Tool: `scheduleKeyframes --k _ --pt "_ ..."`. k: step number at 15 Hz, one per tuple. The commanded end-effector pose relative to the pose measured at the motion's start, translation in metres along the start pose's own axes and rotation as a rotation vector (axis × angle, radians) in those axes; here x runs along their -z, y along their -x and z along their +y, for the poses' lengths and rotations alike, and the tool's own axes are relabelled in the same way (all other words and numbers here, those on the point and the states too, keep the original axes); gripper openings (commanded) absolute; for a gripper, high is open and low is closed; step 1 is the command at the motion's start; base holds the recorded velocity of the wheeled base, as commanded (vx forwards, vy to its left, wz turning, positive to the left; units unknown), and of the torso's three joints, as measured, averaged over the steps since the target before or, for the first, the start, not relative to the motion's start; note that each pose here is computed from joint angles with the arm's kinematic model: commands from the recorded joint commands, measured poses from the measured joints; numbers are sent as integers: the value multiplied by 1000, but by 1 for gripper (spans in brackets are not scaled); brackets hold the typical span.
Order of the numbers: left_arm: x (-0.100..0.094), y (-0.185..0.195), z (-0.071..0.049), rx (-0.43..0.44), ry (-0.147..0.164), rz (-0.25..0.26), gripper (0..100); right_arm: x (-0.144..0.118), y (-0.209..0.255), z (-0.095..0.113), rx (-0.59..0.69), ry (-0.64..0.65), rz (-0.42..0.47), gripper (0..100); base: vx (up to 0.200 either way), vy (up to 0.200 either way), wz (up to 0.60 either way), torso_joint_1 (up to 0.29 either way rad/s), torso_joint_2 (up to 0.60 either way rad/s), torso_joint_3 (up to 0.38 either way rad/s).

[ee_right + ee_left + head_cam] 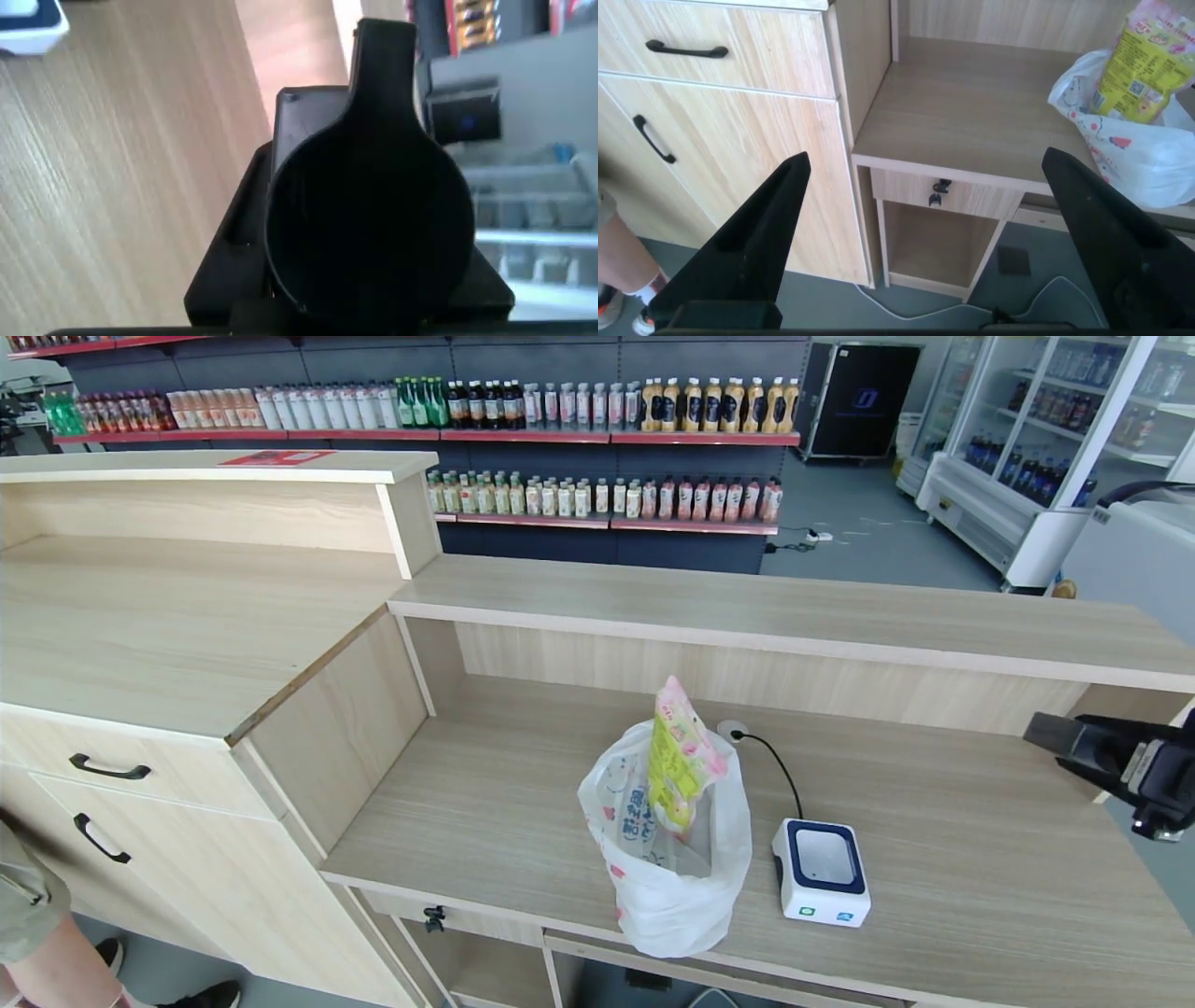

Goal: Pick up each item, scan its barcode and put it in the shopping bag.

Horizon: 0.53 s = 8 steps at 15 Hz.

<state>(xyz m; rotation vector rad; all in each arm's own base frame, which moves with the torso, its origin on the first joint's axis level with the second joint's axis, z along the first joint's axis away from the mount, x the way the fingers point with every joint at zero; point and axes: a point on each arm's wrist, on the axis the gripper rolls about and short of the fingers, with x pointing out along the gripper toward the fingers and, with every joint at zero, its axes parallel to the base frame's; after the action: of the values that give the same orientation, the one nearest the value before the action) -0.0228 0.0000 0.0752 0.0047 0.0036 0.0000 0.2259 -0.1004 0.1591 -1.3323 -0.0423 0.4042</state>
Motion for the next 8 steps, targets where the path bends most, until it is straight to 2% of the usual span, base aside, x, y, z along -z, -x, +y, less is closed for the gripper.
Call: scheduleKeyframes --k 1,4,5,6,8 --pt "0 0 0 0 0 -1 100 -109 10 -6 91 487 -448 0 0 0 0 0 0 0" --pt "0 0 0 0 0 -1 100 -178 -4 6 245 893 -803 0 0 0 0 0 0 0" --pt "0 0 0 0 0 -1 100 -193 -4 9 311 979 -877 0 0 0 0 0 0 0" --pt "0 0 0 0 0 -1 100 -209 -3 8 407 1045 -935 0 0 0 0 0 0 0" --pt "0 0 0 0 0 -1 100 -229 -3 -8 684 1145 -957 0 0 0 0 0 0 0"
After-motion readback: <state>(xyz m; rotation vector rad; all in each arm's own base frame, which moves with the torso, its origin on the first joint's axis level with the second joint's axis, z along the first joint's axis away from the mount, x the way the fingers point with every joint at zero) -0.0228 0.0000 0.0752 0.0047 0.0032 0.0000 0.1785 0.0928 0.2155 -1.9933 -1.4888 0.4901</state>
